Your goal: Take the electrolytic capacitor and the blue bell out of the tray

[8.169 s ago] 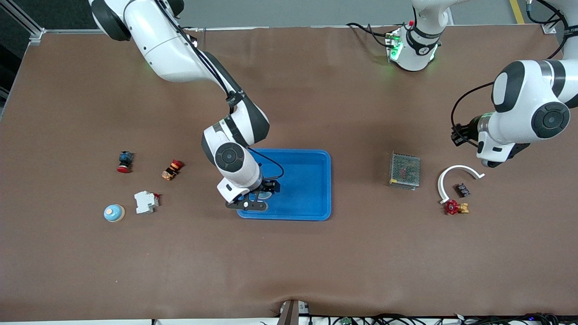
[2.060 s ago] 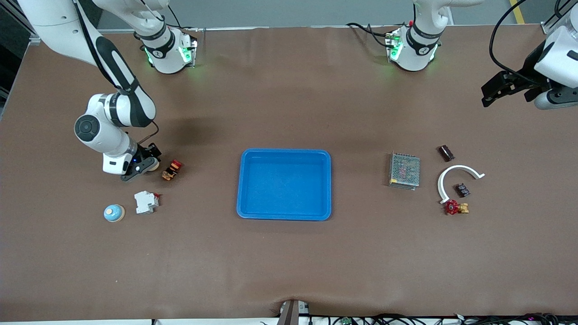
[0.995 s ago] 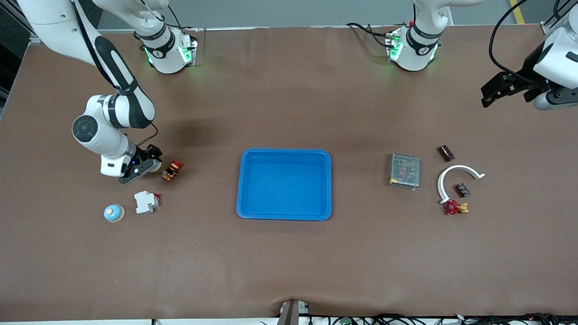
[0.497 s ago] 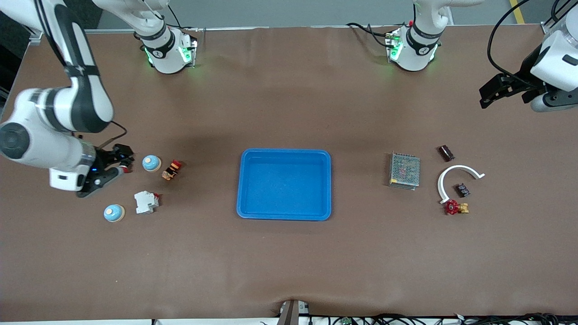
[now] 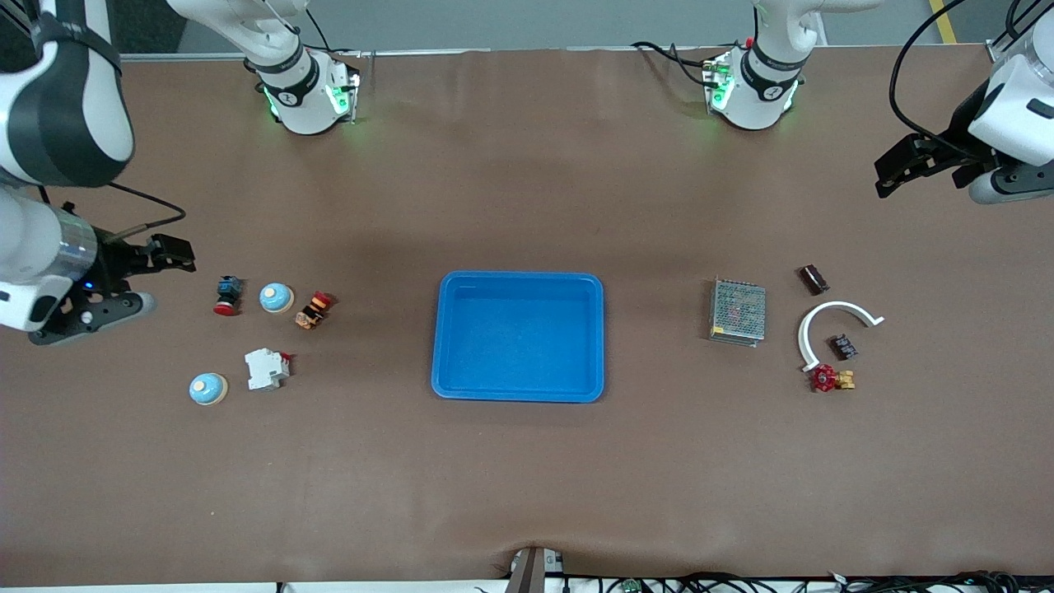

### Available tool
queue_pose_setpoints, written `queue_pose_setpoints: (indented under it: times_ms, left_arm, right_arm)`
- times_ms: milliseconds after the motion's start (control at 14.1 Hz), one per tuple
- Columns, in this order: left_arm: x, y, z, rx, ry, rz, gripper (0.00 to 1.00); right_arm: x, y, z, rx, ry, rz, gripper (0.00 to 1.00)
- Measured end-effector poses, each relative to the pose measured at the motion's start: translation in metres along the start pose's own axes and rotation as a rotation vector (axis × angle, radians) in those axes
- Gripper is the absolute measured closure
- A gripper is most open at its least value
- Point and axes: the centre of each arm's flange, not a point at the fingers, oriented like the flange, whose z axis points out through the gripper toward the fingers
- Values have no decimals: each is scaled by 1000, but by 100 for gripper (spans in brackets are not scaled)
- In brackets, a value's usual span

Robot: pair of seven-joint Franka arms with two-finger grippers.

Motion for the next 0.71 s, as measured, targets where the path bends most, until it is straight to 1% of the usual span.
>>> queue_pose_setpoints:
  times_ms: [284,426,568,710]
  left_arm:
    - [0,0,0,0,1,-1,0]
    - [0,0,0,0,1,-1,0]
    - [0,0,0,0,1,-1,0]
    - [0,0,0,0,2,-1,0]
  right_arm:
    - [-24,-2,-45,-13,77,190,0]
    - [-42,-3,-69,-18,122,233,0]
    - [-57,4,-81,-20,160,257,0]
    - [-67,12,-74,-29,231,274,0]
